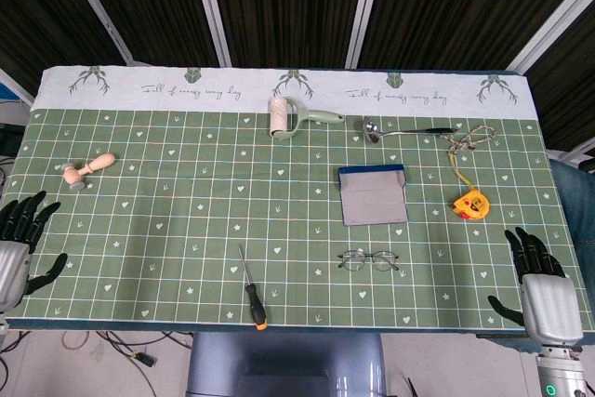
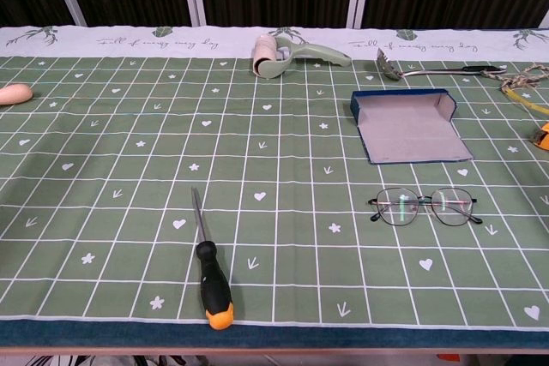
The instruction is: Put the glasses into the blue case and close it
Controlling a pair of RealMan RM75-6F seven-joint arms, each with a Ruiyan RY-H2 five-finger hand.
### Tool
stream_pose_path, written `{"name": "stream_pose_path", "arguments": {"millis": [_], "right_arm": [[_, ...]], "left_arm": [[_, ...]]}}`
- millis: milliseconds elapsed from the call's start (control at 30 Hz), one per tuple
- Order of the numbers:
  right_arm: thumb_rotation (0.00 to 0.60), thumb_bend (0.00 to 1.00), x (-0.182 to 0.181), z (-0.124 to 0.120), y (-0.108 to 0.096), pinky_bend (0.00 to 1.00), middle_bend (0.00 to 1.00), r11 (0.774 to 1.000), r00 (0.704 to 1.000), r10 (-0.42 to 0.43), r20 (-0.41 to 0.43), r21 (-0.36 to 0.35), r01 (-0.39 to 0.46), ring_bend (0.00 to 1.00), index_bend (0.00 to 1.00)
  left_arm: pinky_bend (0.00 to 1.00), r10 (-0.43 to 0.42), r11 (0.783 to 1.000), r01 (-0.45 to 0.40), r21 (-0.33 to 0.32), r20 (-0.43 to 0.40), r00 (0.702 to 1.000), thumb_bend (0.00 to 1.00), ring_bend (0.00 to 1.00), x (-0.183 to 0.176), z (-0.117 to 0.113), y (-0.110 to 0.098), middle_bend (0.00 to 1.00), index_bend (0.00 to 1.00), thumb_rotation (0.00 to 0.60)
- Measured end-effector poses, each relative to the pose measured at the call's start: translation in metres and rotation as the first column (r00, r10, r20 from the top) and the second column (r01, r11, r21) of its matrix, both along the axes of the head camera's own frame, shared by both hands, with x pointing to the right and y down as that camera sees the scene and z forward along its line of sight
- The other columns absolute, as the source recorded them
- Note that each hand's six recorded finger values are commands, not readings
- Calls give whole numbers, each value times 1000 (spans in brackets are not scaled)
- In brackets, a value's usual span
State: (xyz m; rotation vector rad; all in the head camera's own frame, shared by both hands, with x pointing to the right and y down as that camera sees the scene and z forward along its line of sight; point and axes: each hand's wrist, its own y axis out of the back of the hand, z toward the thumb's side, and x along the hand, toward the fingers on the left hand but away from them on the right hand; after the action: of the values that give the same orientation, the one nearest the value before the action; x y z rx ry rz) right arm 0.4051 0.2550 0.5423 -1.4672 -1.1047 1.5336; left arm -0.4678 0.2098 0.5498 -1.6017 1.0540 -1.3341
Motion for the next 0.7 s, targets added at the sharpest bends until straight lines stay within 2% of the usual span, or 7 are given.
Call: {"name": "stream_pose_path", "arguments": {"millis": [533, 700], "right_arm": [[600, 118, 0, 1, 0, 250, 76, 1000, 1000, 6, 4, -11, -6, 107, 56], [600, 117, -2, 3, 2, 250, 76, 999, 999, 12, 40, -31, -11, 107, 56]], "left_arm": [[0, -12, 1000, 12, -7, 11, 1000, 312, 0, -1, 1, 1, 0, 95, 600], [0, -14, 1000, 14, -6, 9, 1000, 312, 0, -1, 1, 1, 0, 95, 600]]}}
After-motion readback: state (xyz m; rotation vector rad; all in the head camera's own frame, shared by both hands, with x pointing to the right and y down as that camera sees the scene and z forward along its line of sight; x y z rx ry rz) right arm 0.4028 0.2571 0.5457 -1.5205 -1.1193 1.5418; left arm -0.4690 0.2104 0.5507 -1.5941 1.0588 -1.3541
